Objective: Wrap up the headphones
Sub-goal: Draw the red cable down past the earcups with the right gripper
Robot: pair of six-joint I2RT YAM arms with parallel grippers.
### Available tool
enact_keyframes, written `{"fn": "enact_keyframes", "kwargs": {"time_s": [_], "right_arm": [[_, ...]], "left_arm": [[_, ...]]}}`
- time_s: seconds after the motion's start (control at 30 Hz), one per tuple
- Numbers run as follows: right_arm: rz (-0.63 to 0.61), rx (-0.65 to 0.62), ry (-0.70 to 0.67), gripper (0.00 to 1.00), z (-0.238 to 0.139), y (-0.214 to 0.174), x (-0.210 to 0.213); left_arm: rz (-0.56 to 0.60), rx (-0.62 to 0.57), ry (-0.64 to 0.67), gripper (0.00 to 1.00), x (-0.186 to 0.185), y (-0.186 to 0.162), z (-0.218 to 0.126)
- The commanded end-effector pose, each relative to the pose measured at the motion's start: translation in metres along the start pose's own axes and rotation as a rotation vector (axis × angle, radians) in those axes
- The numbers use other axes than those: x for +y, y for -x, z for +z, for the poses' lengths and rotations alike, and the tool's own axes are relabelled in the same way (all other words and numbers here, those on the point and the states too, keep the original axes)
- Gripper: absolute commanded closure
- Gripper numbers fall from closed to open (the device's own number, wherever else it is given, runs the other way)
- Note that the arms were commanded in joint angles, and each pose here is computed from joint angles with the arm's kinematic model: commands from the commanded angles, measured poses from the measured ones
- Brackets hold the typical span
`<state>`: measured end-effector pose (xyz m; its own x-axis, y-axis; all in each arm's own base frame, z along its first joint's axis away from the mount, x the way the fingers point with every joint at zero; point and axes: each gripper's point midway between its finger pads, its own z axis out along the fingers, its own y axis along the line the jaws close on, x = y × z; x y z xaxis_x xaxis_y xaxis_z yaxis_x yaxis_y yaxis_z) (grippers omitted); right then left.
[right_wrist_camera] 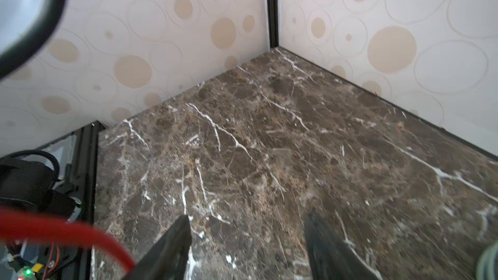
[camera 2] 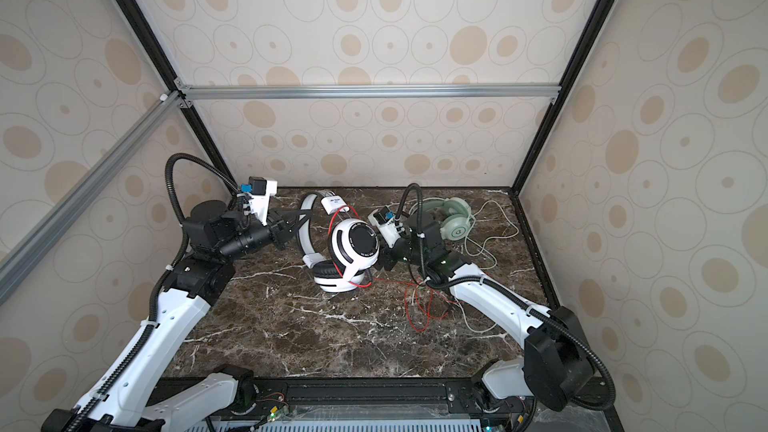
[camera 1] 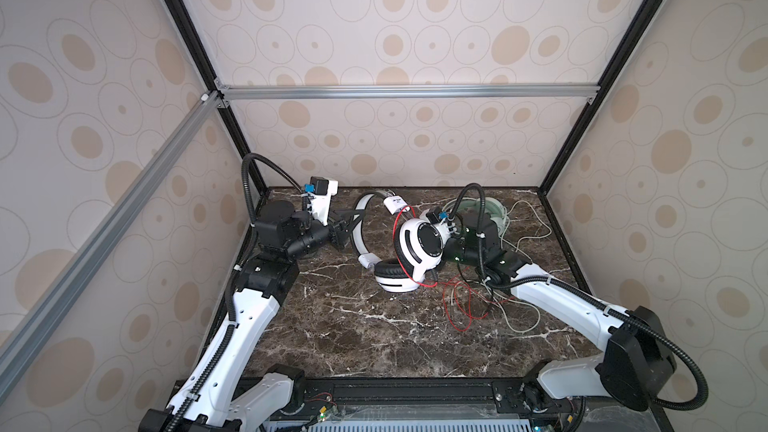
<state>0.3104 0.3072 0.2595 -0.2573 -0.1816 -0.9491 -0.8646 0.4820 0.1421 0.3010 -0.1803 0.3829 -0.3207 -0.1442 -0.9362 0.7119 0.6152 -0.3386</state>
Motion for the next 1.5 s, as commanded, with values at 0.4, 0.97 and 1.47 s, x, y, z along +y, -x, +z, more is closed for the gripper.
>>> {"fn": "enact_keyframes", "kwargs": {"time_s": [0.4, 0.97, 1.47], "right_arm": [[-0.056, -0.12, 0.054, 0.29, -0.016, -0.012, 0.018], [-0.122, -0.036, 0.026, 0.26, -0.042, -0.045, 0.024], [-0.044, -0.079, 0.049, 0.2, -0.001, -0.043, 0.006]], "left_arm": [[0.03, -0.124, -0.007, 1.0, -0.025, 0.061, -0.016], [0.033, -0.113, 0.022, 1.0, -0.02, 0.065, -0.013], [0.026, -0.129, 0.018, 1.0, -0.021, 0.072, -0.012]]}}
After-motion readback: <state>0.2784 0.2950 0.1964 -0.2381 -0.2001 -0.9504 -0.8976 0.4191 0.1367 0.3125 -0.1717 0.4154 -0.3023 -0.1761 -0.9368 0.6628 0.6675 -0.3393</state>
